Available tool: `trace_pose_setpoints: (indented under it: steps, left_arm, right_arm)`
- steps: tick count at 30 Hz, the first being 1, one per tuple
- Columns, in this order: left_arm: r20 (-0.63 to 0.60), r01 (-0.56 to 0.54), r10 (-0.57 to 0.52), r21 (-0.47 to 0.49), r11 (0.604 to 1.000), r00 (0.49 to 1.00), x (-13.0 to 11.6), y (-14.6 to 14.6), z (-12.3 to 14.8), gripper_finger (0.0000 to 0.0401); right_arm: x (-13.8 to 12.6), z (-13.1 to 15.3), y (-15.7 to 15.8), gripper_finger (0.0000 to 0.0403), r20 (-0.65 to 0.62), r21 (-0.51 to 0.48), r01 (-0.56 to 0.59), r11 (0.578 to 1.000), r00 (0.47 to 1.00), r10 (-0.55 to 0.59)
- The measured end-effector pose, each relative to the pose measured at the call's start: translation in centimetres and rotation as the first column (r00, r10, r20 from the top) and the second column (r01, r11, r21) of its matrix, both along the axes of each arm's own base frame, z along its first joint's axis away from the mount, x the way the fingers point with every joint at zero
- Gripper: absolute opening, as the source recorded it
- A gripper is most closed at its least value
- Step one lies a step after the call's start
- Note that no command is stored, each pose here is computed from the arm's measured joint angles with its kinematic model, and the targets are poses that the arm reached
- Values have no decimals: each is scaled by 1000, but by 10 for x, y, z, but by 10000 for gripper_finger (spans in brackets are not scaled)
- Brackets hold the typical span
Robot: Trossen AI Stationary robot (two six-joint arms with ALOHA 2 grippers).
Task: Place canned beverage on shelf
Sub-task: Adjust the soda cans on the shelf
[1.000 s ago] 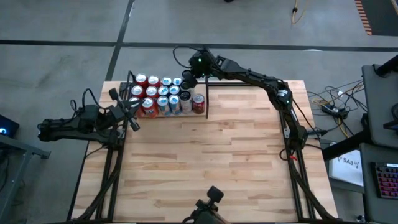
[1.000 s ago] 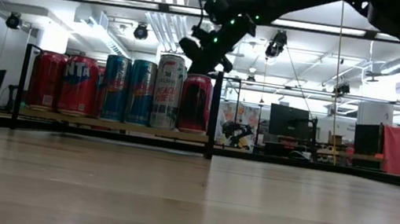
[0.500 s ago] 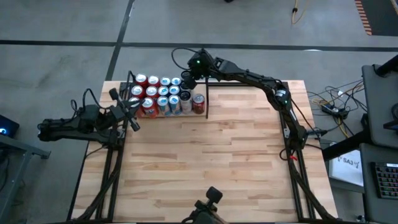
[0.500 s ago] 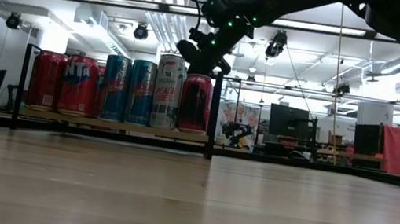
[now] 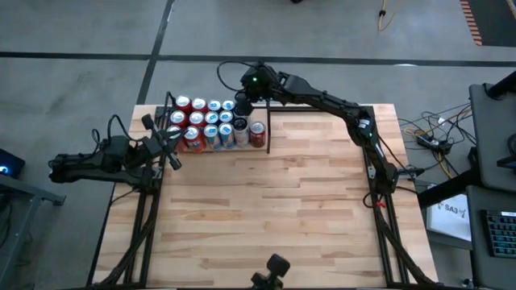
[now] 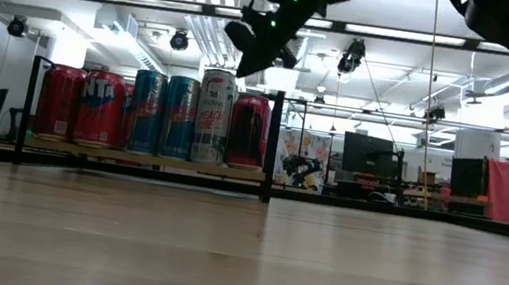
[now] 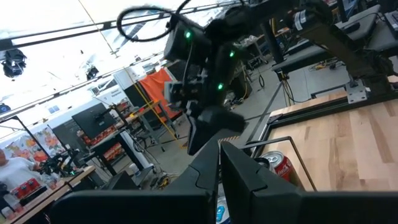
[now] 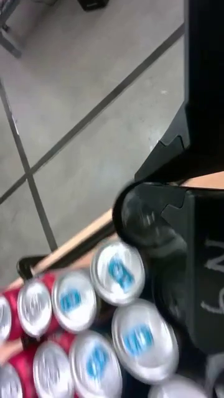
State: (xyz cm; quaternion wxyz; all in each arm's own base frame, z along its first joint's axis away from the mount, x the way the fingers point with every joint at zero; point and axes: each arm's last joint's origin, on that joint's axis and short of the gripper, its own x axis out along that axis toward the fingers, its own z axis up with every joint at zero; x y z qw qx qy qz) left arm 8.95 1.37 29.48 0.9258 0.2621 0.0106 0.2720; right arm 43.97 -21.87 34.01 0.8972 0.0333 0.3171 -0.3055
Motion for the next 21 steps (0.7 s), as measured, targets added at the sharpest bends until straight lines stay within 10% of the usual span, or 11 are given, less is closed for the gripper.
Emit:
trace_pose_setpoints:
  steps: [21]
  left_arm:
    - [1,0,0,0,1000,1000,0,0,0,0]
  right_arm:
    - [19,3,104,9,-121,131,-144,981,980,160]
